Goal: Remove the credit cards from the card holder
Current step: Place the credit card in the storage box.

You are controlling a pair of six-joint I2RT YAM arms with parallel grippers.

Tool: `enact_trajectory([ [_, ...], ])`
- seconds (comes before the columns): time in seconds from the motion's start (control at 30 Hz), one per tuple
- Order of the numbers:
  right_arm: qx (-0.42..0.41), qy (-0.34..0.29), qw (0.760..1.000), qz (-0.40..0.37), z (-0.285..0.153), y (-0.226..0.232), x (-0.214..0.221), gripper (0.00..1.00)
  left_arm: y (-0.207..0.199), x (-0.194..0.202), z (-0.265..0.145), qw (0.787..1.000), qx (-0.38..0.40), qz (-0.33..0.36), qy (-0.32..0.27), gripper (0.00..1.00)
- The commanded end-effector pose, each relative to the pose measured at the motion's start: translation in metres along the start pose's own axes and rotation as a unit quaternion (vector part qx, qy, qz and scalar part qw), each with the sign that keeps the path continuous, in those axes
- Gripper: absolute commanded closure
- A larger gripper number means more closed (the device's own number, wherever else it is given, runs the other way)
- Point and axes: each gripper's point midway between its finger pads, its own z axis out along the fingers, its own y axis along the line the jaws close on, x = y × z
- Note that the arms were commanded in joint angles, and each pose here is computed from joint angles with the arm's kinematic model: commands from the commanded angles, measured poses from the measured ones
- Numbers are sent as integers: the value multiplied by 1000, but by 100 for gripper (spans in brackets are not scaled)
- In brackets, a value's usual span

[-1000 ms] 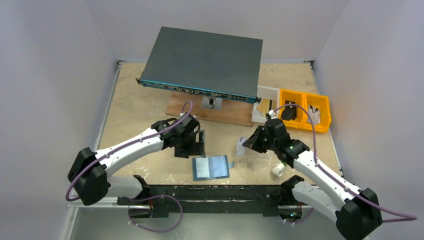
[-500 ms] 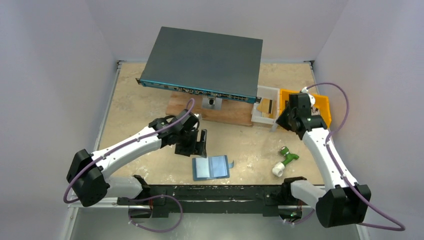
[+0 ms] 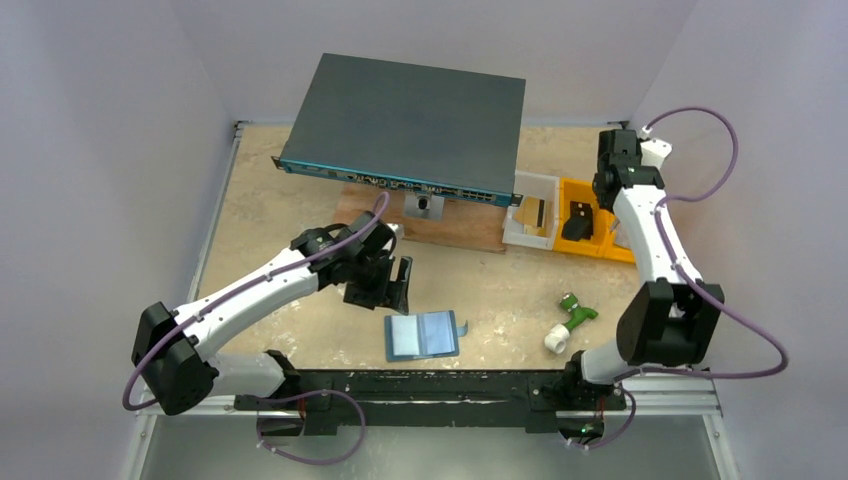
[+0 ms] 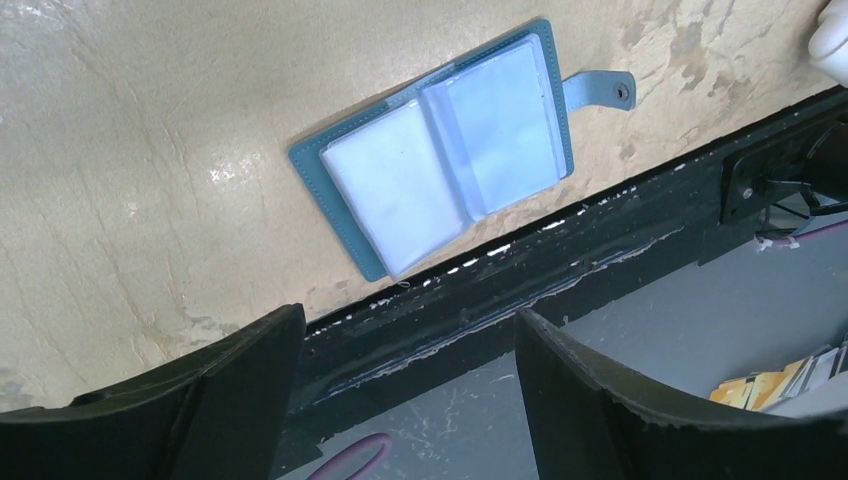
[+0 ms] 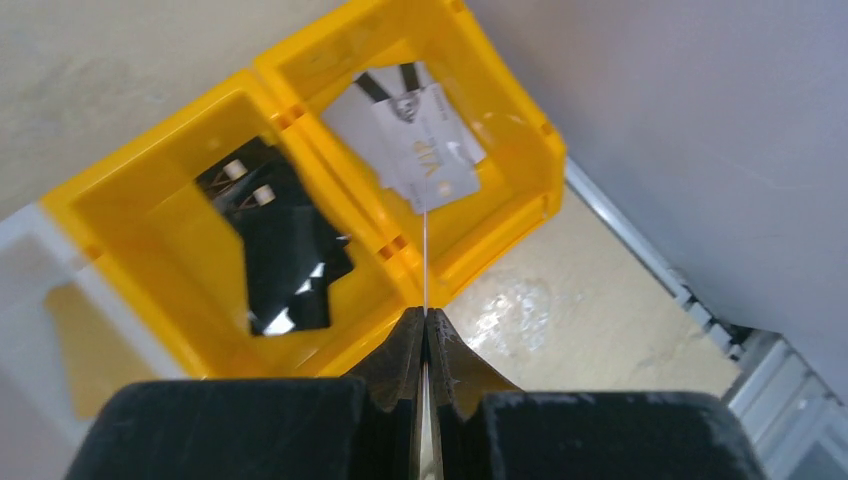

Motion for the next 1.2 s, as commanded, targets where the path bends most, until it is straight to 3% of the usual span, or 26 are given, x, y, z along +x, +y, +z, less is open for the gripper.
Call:
enact_trajectory([
  [0.0, 95, -29, 995, -27, 20, -29, -28, 100, -5, -10, -16, 1000, 8, 15, -12, 23],
  [0.27, 146, -16, 988, -40, 70, -32, -37, 100, -4, -8, -9, 1000, 0, 12, 8, 23],
  [0.6, 118, 19, 992, -49, 112, 3, -28, 100, -6, -12, -1, 1000, -3, -3, 10, 23],
  [0.73, 113, 29, 992, -54, 119, 10, -25, 82, -5, -12, 2, 1000, -3, -10, 9, 22],
  [0.93, 91, 35, 994, -47, 116, 18, -27, 46, -4, -13, 3, 1000, -3, -19, 4, 20],
  [1.17, 48, 23, 998, -30, 85, 26, -43, 19, 5, -13, 5, 999, -11, -33, -6, 20],
])
